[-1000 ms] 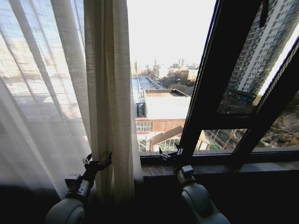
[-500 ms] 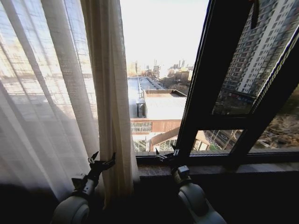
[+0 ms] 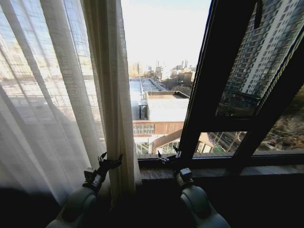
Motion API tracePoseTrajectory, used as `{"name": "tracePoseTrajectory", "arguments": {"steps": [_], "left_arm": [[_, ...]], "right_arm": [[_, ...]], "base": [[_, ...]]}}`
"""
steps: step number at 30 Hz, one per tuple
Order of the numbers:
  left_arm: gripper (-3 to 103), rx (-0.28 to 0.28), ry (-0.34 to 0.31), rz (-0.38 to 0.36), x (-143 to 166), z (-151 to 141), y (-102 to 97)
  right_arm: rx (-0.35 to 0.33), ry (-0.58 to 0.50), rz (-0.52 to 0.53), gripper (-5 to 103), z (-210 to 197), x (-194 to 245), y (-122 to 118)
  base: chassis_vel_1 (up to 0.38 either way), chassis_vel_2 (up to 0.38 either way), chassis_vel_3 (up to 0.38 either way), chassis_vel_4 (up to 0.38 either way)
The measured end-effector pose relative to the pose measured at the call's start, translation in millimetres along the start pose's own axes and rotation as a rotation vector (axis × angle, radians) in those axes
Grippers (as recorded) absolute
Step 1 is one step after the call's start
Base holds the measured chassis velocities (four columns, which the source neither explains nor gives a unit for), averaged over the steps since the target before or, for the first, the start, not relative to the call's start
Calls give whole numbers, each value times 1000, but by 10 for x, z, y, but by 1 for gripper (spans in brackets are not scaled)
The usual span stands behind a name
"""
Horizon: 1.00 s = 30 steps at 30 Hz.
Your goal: Open the curtains by pulling them apart, changing their state from closed to fully open.
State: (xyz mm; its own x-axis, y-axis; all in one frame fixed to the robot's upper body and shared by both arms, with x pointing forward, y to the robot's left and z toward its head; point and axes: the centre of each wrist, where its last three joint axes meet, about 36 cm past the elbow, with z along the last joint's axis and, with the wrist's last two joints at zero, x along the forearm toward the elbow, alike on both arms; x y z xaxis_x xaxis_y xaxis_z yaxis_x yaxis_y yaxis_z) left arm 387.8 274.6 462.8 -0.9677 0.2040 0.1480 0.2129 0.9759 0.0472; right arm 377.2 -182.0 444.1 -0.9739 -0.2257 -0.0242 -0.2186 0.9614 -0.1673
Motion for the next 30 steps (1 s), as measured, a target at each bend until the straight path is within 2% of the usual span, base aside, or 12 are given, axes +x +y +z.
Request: {"name": "tracePoseTrajectory", "arguments": {"steps": [1,3,6,9,11,13,17,18,20,23,28,30], "left_arm": [[102,-7,-1,6,-53,-1,26],[93,-13,-8,19,-138,-14,43],[88,-16,-11,27,-201,-20,32],[77,-16,-11,36,-241,-14,8],[66,-13,-10,38,-267,-1,-4],[66,-13,-10,38,-278,6,-3],[44,-15,-14,31,-337,3,34],[44,-15,-14,31,-337,3,34],[33,-16,-18,32,-366,-16,50],[28,-16,-19,35,-386,-24,50],[3,-14,-16,41,-432,-8,36],[3,-12,-17,40,-439,-7,36]], "right_arm": [[1,-3,0,100,0,-6,-5],[5,-9,2,100,-5,-19,-21],[8,-12,6,100,-9,-26,-39],[10,-11,10,100,-2,-31,-54],[9,-9,14,100,10,-37,-60],[7,-8,15,100,17,-42,-57],[3,-6,19,100,36,-75,-53],[3,-6,19,100,36,-75,-53],[5,-8,23,100,34,-94,-68],[7,-10,28,100,31,-108,-82],[5,-9,34,100,37,-120,-92],[4,-8,35,100,39,-119,-92]], "base": [[0,0,0,0],[0,0,0,0],[0,0,0,0],[0,0,0,0],[0,0,0,0],[0,0,0,0],[0,0,0,0],[0,0,0,0],[0,0,0,0],[0,0,0,0],[0,0,0,0],[0,0,0,0]]}}
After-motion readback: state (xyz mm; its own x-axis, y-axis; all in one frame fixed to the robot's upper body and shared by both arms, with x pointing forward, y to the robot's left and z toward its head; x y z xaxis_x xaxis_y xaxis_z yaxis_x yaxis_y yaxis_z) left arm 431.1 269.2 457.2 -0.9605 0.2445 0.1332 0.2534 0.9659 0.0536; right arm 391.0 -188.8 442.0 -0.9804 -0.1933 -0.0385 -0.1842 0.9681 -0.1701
